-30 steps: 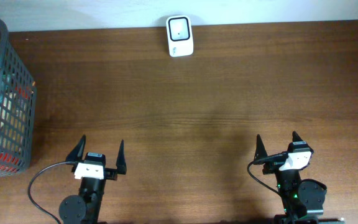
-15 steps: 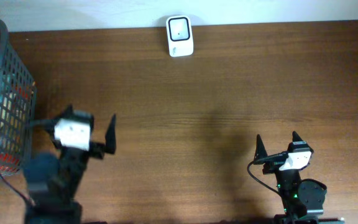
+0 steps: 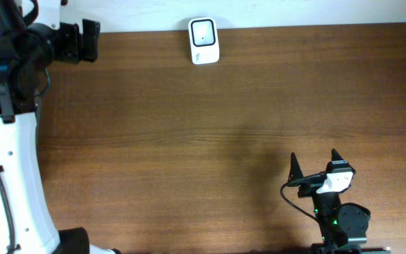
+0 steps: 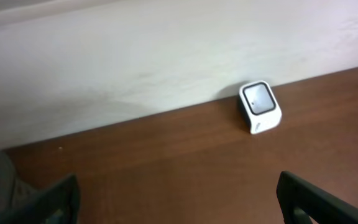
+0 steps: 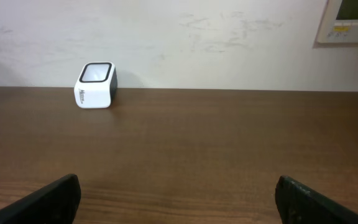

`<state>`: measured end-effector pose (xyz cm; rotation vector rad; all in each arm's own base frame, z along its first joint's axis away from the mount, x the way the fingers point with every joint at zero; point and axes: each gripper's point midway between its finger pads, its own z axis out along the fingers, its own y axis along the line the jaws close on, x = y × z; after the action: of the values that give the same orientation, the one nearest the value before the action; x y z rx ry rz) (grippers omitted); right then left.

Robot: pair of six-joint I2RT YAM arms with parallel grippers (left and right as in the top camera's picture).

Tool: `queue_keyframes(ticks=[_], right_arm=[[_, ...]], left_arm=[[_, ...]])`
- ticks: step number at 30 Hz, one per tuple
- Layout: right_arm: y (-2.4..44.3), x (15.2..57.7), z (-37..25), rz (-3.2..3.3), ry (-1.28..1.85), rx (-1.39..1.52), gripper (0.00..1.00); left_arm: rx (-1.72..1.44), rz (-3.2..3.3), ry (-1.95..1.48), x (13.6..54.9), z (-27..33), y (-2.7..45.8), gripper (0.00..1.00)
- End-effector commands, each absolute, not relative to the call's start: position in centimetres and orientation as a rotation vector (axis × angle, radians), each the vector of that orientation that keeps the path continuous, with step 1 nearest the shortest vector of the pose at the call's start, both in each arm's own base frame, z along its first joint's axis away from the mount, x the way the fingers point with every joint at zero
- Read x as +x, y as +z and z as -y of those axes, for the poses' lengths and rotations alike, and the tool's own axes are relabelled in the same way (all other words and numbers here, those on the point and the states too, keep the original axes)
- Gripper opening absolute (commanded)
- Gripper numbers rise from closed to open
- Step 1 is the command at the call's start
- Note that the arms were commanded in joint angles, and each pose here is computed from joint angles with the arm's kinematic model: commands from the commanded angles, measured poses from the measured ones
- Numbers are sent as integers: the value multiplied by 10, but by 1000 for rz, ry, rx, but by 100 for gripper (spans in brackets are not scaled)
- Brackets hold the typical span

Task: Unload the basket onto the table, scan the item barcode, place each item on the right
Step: 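Reach the left gripper into the grey basket toward the wipes pack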

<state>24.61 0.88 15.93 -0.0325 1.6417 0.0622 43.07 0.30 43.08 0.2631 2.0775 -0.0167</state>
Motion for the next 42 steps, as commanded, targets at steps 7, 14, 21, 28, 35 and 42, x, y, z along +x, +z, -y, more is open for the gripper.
queue_keyframes(ticks=[7,14,21,28,35,42], right_arm=[[157,246,-10,-1645,68,-38,99],[157,246,-10,-1645,68,-38,99],[157,246,-10,-1644,69,-38,99],[157,246,-10,-1645,69,-38,99],[157,246,-10,-1645,69,-38,99],[157,246,-10,-1645,68,-38,99]], left_arm=[[-390,-2049,439,405,-158,442,99],[-794,-2015,534,349,-267,422,100],[-996,-2296,542,327,-313,327,92],[-851,-2471,473,339,-319,286,92],[-862,-2594,447,334,-338,241,92],[-693,-2715,315,347,-343,195,93]])
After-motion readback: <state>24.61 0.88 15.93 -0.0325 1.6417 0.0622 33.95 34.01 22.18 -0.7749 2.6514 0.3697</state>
